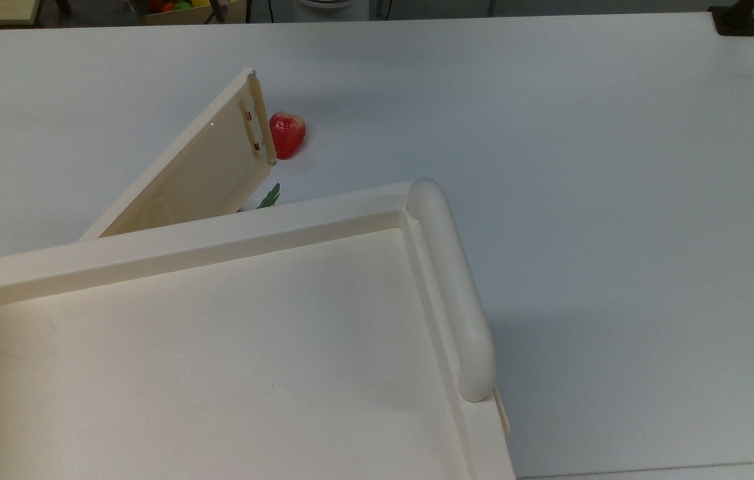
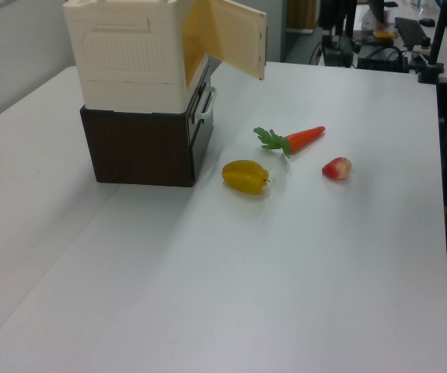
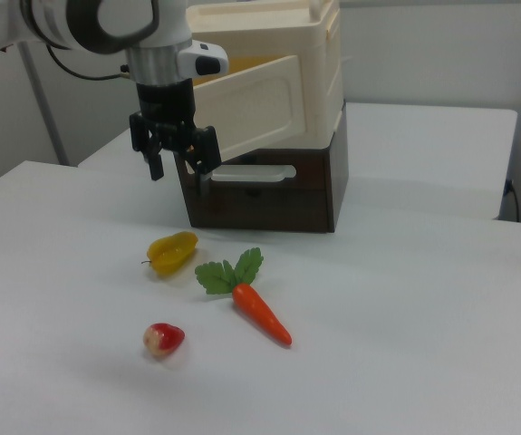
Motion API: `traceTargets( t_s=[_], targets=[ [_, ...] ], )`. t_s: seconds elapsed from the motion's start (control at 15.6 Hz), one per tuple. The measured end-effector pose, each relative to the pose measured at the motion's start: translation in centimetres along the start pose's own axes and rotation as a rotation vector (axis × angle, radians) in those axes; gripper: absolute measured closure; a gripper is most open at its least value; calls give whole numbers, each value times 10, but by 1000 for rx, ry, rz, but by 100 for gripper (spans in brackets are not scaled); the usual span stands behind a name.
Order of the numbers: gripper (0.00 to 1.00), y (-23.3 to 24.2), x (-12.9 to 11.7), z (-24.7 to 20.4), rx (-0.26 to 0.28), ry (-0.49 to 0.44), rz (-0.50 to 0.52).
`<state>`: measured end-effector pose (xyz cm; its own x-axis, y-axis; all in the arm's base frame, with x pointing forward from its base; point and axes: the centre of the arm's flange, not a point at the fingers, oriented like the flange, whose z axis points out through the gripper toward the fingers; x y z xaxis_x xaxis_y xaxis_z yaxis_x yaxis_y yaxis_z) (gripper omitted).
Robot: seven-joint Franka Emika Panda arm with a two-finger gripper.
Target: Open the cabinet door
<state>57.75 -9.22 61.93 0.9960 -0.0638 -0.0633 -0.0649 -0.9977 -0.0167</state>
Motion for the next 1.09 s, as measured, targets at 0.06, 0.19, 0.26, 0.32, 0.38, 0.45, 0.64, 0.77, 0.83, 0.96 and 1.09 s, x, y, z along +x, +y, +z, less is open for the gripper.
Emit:
traceTargets(
  t_s=[0.06,0.19,0.26,0.32,0.38,0.45,0.64,0.77,0.83,0.96,1.09],
  targets=[
    [0,4,-6,-2,-18,-25,4],
    [0,6,-12,-5,-28,-40,7],
    [0,7,-13,-6,-28,-37,9],
    [0,10,-13,-8,-27,-31,13],
    [0,12,-13,-10,-26,-21,16],
    [0,13,-13,-11,-27,-11,18],
    [0,14,-9,-10,-30,17,17],
    [0,14,-8,-7,-30,41,15],
    [0,14,-9,-5,-28,48,13],
    [0,14,-12,0,-23,67,11],
    [0,20,-17,4,-18,83,18]
  ],
)
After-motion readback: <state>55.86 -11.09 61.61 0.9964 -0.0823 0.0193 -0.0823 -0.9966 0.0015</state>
